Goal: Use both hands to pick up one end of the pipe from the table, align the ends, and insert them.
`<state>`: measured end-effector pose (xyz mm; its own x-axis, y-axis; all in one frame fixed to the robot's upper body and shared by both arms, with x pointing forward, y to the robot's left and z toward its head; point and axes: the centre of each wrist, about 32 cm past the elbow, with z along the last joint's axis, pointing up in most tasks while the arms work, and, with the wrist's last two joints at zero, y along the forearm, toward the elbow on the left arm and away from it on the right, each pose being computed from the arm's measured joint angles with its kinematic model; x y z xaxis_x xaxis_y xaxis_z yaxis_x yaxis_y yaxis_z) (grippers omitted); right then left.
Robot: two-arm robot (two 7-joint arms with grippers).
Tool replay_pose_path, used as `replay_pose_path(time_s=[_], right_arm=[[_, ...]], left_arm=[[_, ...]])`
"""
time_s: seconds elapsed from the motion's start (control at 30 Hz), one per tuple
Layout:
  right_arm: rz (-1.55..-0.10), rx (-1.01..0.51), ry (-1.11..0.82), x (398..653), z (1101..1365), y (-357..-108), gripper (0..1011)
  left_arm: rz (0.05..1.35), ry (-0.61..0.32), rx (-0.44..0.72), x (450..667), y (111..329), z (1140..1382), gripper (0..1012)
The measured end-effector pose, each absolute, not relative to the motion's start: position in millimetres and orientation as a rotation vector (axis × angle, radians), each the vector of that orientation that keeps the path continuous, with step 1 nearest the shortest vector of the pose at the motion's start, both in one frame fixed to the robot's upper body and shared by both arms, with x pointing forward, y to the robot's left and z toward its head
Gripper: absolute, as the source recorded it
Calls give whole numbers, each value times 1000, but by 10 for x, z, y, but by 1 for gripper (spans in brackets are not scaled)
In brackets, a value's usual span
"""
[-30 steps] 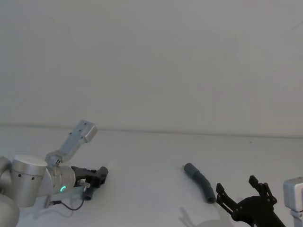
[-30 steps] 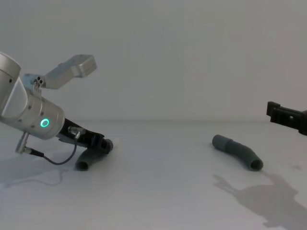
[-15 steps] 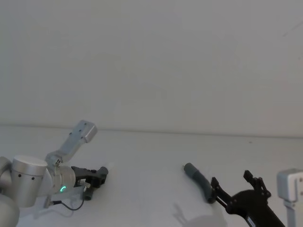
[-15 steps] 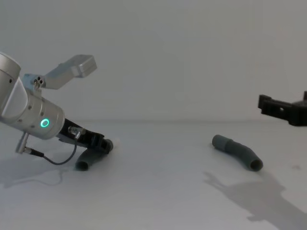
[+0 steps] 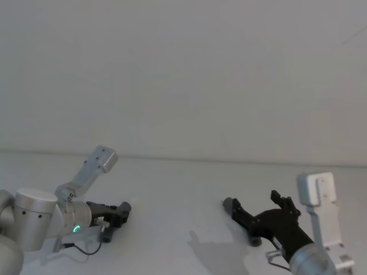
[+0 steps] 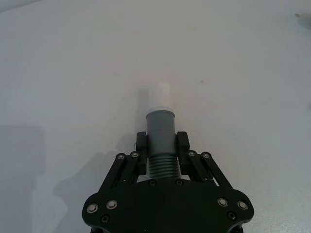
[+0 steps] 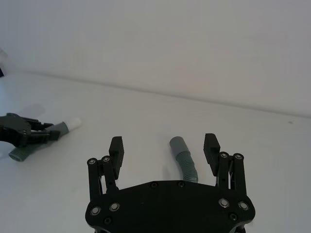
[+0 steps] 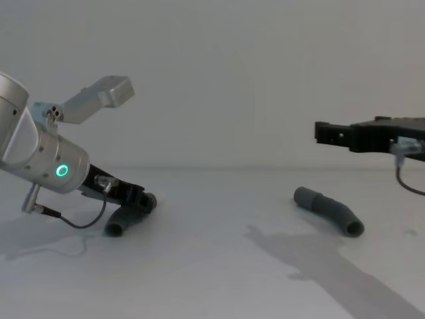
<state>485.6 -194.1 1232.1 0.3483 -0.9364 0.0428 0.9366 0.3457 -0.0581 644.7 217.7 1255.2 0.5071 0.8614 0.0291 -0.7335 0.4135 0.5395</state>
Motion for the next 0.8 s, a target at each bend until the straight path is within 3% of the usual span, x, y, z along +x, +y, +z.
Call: replay_pose_path(time_s=[0.8], right_arm=[[-1279, -270, 94, 5496, 12380, -1636, 1002]], left_arm=[[1018, 270, 532, 6447, 2178, 12553, 328]])
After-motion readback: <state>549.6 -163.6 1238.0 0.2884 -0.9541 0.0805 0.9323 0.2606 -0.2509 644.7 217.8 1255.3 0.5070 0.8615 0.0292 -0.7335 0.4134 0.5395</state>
